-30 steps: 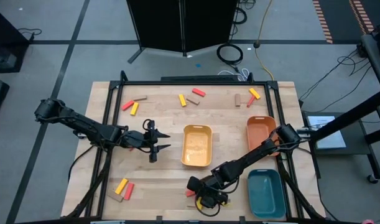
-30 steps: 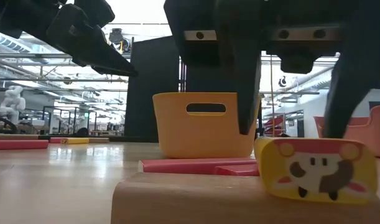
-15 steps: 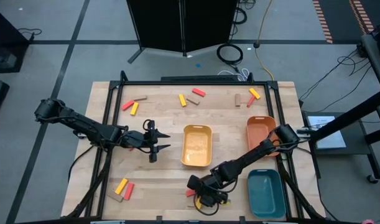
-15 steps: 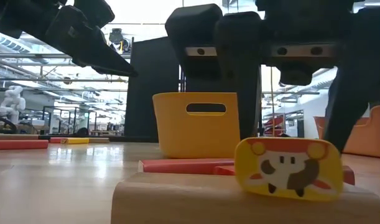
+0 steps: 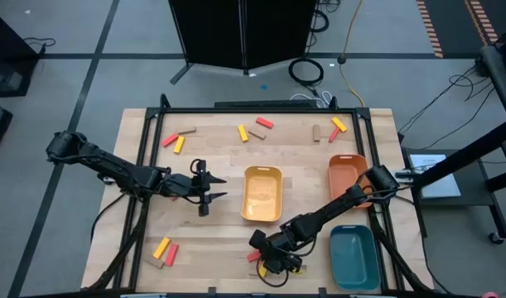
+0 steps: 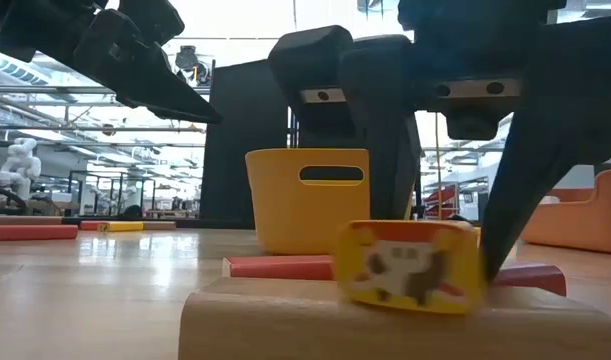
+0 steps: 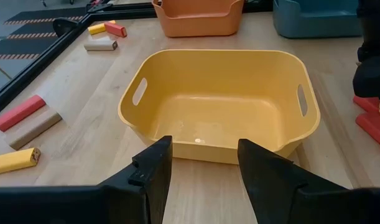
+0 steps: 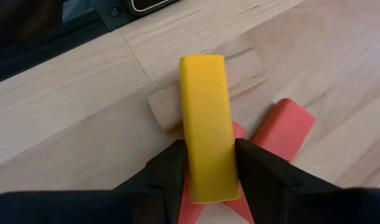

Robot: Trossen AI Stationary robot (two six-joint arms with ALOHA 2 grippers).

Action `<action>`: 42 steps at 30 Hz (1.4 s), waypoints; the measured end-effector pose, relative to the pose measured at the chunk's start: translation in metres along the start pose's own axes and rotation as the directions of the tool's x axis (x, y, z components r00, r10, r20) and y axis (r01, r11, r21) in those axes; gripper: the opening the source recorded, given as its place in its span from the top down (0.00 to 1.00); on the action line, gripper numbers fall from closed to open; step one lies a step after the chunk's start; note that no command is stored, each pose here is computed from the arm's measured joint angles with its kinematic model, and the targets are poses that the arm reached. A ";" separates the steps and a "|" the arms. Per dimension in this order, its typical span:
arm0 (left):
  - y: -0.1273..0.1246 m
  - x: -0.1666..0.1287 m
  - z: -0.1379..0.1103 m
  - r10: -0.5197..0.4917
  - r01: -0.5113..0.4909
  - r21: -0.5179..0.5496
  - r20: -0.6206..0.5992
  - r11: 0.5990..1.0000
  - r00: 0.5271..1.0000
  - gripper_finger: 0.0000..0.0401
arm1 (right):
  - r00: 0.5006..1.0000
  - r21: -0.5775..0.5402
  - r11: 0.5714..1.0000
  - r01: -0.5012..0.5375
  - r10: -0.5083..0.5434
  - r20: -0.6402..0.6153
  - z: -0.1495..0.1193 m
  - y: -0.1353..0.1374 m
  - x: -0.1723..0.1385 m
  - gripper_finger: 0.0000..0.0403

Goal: Sort blocks
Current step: Put the yellow wooden block into the yellow bin

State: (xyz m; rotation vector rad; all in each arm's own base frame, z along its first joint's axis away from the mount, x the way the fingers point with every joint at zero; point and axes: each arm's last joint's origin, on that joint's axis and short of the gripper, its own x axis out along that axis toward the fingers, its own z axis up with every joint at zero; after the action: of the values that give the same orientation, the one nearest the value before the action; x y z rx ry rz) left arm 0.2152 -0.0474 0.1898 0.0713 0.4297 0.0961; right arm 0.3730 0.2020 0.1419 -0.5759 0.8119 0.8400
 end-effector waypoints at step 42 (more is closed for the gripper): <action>0.011 -0.017 -0.010 0.147 -0.142 0.046 -0.124 0.989 0.981 0.55 | 0.921 0.476 0.861 0.177 0.026 -0.390 -0.065 -0.154 -0.148 0.72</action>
State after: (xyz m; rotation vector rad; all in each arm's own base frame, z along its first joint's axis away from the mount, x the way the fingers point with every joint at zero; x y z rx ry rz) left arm 0.1948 -0.0382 0.1884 0.1334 0.5538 0.2367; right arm 0.4137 0.0081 0.2444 -0.2997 1.3117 0.4063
